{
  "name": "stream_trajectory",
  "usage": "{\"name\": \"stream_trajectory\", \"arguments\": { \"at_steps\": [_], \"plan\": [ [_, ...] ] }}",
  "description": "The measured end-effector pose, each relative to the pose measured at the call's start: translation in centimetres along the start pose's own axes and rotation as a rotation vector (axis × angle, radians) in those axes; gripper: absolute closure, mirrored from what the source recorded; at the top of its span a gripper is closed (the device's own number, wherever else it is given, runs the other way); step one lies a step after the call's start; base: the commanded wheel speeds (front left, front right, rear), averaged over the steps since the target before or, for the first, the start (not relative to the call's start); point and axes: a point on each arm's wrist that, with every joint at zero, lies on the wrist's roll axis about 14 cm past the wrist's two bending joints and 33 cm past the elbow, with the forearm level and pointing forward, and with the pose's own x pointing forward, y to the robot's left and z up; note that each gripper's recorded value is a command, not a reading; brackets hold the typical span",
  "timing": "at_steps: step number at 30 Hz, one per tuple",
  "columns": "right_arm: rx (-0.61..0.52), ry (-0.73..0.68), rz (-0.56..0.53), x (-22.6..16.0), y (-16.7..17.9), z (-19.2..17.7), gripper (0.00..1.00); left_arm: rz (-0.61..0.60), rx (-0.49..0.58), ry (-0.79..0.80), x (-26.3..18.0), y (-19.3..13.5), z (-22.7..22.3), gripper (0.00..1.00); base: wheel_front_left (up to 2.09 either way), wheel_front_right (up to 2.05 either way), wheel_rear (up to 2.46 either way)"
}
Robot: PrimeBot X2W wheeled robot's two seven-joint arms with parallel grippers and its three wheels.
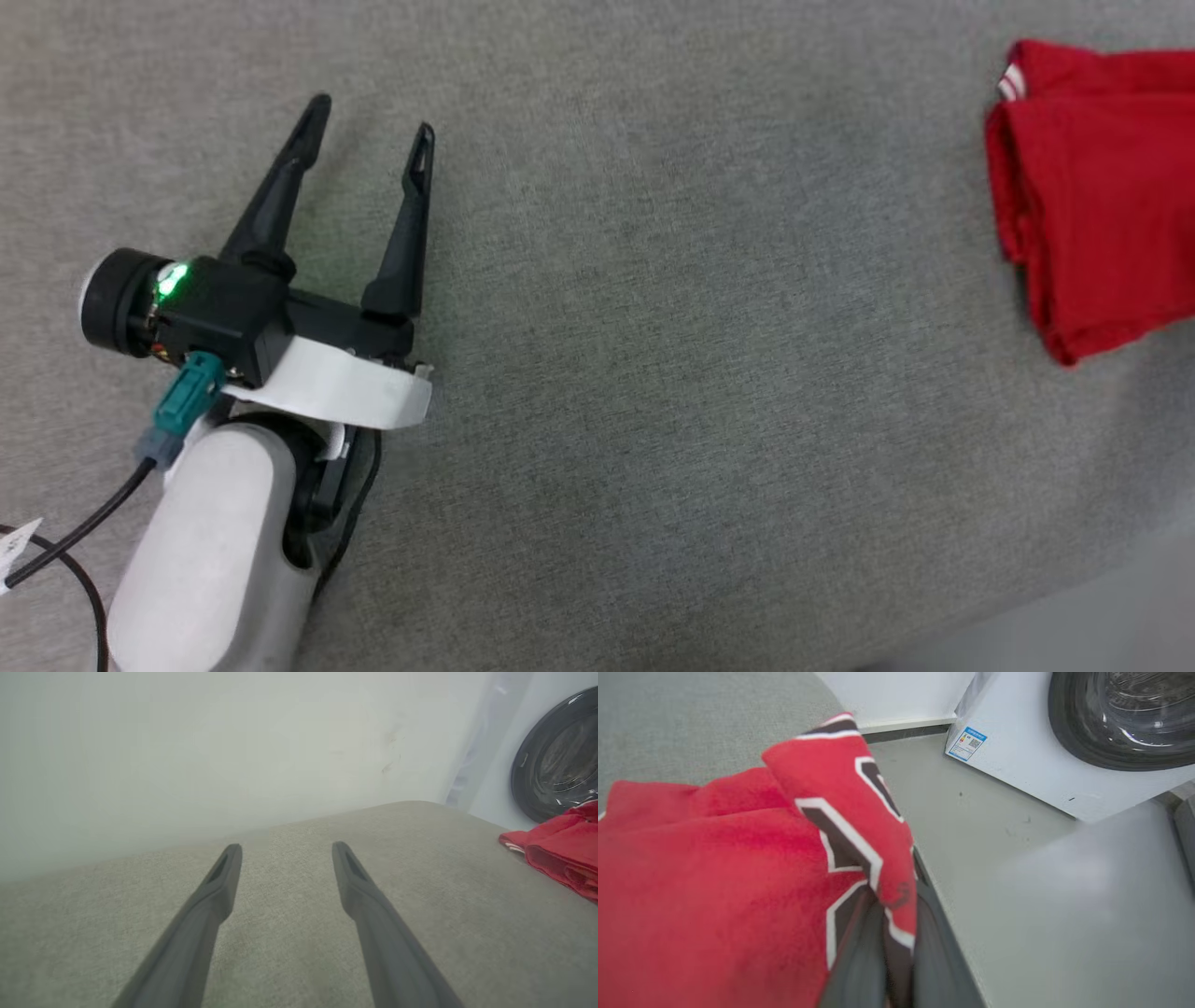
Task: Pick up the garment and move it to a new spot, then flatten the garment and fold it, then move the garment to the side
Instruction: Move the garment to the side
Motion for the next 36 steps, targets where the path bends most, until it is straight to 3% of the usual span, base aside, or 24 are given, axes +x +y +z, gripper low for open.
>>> {"name": "stream_trajectory", "arguments": {
  "at_steps": [3, 4, 5, 6, 17, 26, 31, 36],
  "plan": [
    [-0.015, -0.057, -0.027, 0.9, -0.2, 0.4, 1.0, -0.001, -0.01, 0.013, 0.3, 0.3, -1.1, 0.0, 0.0, 0.0, 0.0],
    [-0.025, -0.072, -0.026, 1.1, 0.2, 0.5, 0.84, 0.0, -0.012, 0.018, 0.3, 0.5, -1.5, 0.0, 0.0, 0.0, 0.0],
    [-0.021, -0.079, -0.022, 1.3, 0.7, 0.3, 0.53, 0.003, -0.014, 0.022, 0.3, 0.6, -1.7, 0.0, 0.0, 0.0, 0.0],
    [-0.023, -0.087, -0.019, 1.5, 1.1, 0.0, 0.0, 0.005, -0.015, 0.026, 0.2, 0.6, -1.9, 0.0, 0.0, 0.0, 0.0],
    [0.022, -0.208, -0.063, 0.2, -0.6, 1.3, 0.0, 0.037, -0.007, 0.024, -1.2, 0.8, -0.7, 0.0, 0.0, 0.0, 0.0],
    [0.144, -0.364, -0.01, -4.9, -0.1, 2.7, 0.0, 0.154, -0.015, 0.028, -6.4, 0.6, 2.5, 0.0, 0.0, 0.0, 0.0],
    [0.184, -0.443, 0.066, -8.2, 2.1, 3.0, 0.0, 0.221, 0.003, 0.022, -9.8, 0.8, 4.4, 0.0, 0.0, 0.0, 0.0],
    [0.215, -0.489, 0.193, -11.2, 6.9, 3.4, 0.0, 0.31, 0.007, 0.006, -13.2, 1.8, 5.8, 0.0, 0.0, 0.0, 0.0]
  ]
}}
